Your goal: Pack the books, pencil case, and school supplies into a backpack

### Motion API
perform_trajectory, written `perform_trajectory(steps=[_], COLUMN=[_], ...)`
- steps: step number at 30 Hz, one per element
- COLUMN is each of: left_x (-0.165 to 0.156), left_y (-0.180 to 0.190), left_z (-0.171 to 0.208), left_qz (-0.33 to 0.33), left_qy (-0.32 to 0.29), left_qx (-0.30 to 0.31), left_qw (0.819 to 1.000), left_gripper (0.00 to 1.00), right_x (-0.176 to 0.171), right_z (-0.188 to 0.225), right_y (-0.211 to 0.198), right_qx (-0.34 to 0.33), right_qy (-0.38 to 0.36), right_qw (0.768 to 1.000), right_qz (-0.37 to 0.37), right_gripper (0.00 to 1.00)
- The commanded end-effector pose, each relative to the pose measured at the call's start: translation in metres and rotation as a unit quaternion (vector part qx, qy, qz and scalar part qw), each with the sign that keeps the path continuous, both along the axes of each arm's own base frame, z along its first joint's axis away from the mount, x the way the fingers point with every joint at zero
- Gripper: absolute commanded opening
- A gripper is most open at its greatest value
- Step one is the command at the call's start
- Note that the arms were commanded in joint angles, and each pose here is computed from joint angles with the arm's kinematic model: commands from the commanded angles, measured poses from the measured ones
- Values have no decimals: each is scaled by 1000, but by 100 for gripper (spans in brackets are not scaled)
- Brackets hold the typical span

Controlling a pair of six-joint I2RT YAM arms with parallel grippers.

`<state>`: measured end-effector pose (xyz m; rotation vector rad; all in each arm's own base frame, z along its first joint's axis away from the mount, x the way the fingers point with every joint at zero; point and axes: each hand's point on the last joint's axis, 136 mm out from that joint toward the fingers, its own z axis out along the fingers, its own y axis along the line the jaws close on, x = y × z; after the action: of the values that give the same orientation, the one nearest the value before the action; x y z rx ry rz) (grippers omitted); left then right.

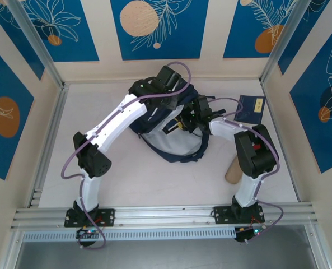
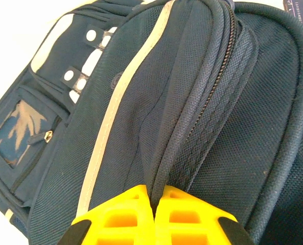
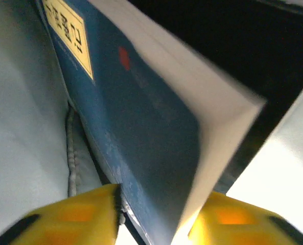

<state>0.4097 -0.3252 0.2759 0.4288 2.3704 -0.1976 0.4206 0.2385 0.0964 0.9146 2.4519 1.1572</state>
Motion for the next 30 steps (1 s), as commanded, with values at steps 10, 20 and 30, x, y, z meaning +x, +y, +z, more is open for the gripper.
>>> perform_trajectory(steps=[10, 20, 30], left_x=[15, -4, -62], left_y=[46, 140, 168], left_z=[25, -47, -114], left_qz=[67, 147, 176], left_qy=[-34, -2, 85], left_qx=[-20, 114, 90], left_qw=[997, 983, 977], left_gripper=[0, 0, 28], right_x=[-52, -114, -69], right_z=[20, 15, 31], right_y=[-20, -84, -187], right_qx=[-30, -138, -258], right_qy=[8, 7, 38], right_qw=[999, 989, 965], right_qz=[39, 56, -17], right_gripper=[72, 74, 77])
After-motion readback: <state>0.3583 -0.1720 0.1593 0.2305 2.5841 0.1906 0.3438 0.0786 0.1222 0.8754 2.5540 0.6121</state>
